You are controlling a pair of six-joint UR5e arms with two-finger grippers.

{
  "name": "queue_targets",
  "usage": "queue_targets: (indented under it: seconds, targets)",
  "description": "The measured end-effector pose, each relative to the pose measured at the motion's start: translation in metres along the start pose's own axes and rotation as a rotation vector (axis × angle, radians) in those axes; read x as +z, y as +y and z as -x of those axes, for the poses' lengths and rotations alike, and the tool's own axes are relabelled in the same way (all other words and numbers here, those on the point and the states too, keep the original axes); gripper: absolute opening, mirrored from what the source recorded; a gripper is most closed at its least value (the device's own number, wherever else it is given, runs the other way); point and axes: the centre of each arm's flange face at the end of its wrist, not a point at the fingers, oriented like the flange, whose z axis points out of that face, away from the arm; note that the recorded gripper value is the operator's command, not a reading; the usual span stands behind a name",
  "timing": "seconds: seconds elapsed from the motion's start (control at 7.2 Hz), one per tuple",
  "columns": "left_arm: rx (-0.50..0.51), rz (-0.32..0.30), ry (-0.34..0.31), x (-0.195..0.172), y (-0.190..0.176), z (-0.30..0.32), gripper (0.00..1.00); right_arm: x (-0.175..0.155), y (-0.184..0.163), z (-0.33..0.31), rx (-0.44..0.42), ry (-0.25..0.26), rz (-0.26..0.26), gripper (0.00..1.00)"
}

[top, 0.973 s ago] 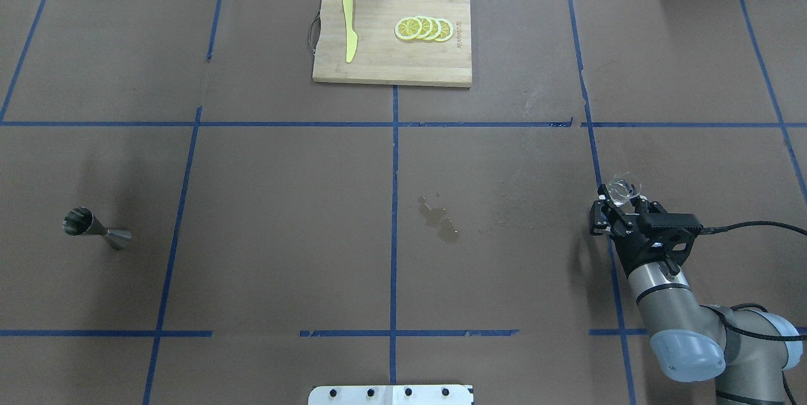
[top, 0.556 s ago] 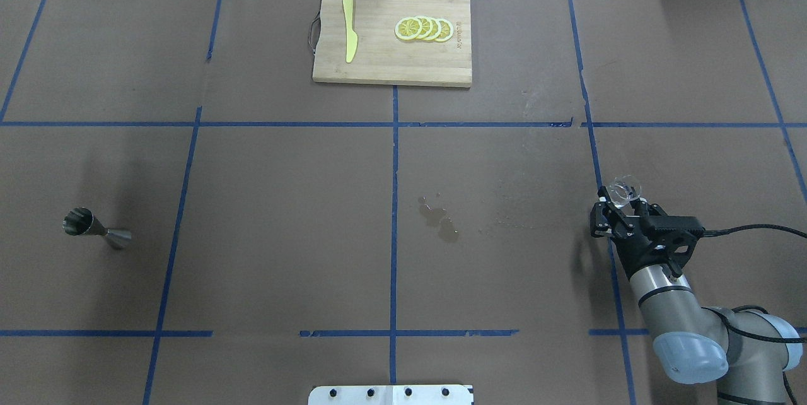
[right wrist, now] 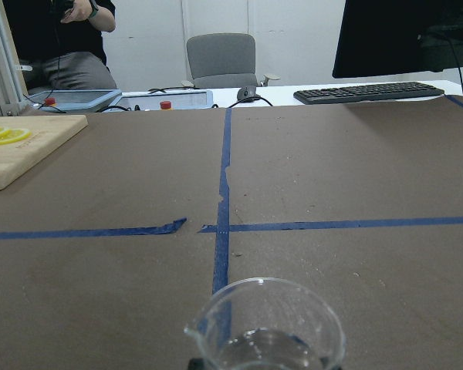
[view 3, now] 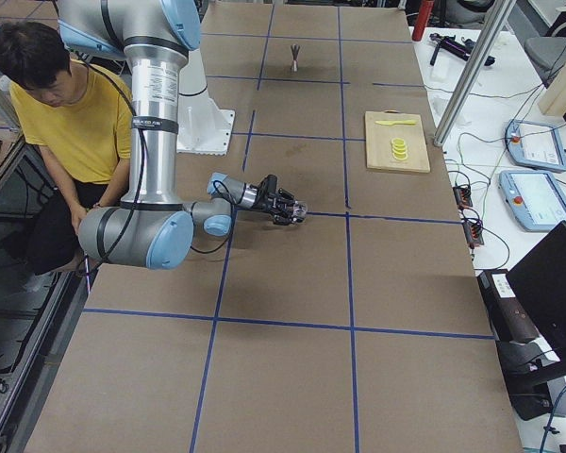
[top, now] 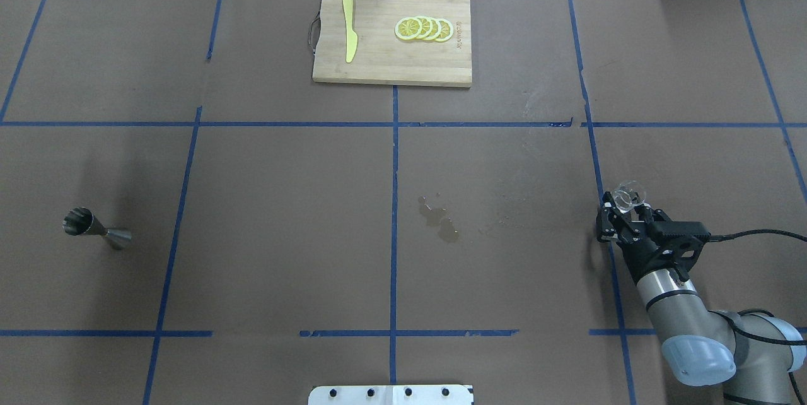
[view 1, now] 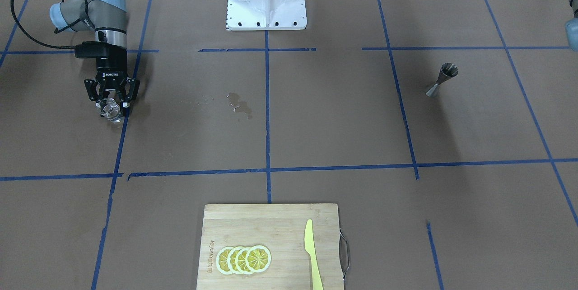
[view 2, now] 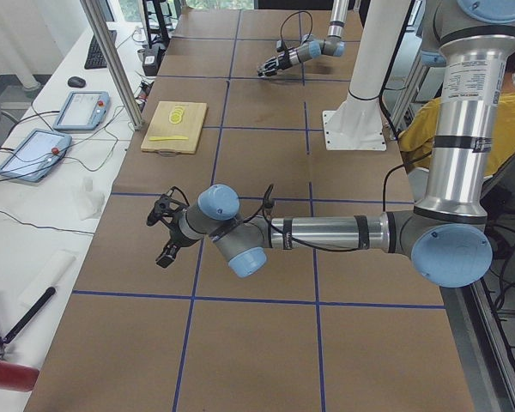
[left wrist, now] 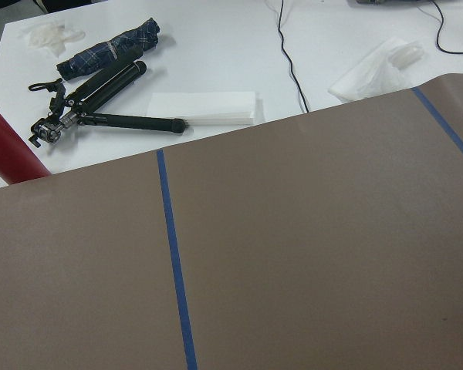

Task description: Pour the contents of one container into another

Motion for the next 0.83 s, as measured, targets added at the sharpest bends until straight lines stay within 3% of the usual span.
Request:
queue_targets:
  seconds: [0.14,0.83]
  targets:
    - [0.001,0.0,0.0,0.0,0.0,0.0,1.0,-0.0009,0.0011,0.0004,0.0,-0.002,0.001,1.0]
    - [0.001,0.0,0.0,0.0,0.0001,0.0001,1.0,-0.0032,0.0015,0.003,0.004,-0.01,0.007,1.0]
